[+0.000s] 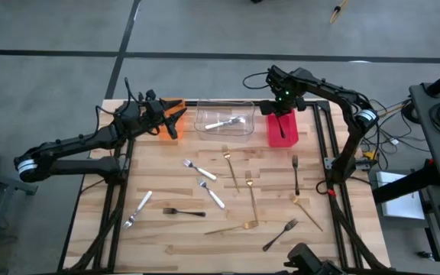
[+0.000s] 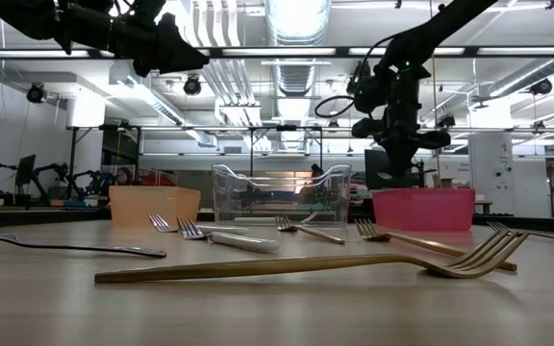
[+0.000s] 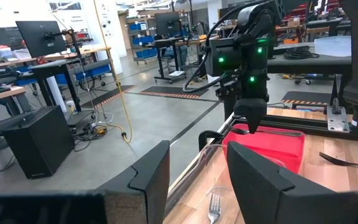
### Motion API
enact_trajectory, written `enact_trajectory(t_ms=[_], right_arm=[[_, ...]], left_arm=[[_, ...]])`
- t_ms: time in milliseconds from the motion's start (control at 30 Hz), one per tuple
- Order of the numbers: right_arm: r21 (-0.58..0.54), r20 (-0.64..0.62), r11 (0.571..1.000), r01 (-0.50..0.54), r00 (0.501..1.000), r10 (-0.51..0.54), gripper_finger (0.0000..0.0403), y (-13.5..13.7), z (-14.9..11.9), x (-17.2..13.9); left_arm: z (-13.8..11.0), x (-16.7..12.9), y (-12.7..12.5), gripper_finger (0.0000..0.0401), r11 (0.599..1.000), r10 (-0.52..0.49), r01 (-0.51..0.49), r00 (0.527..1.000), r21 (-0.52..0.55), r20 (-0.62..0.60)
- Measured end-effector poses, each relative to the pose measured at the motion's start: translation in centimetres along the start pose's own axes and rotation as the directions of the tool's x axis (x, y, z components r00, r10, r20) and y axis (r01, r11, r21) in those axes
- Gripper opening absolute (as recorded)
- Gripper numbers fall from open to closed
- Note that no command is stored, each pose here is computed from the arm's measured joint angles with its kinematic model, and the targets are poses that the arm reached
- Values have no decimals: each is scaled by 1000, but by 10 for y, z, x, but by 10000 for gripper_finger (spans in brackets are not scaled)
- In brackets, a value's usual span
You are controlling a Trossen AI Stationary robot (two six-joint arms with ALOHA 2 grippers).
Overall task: Sort silverware by color (type)
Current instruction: Put the black fork into the red bin
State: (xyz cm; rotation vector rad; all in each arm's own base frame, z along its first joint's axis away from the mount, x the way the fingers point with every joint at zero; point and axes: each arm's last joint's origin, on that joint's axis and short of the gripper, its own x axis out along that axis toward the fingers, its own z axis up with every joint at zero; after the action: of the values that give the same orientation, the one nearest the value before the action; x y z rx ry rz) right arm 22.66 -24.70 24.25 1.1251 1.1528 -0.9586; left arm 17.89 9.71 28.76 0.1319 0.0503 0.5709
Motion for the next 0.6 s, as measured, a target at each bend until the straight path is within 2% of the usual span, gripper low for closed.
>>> enact_trajectory(t_ms=[267,600], right_arm=[[-3,-34,999,42,999,-42,9,-6,-6,15],[-5,-19,999,33,999,-33,9,-7,-6,20]], left_arm=[[0,0,0,142,1000,0,0,1000,0,0],[0,0,0,142,1000,0,0,1000,2,0]])
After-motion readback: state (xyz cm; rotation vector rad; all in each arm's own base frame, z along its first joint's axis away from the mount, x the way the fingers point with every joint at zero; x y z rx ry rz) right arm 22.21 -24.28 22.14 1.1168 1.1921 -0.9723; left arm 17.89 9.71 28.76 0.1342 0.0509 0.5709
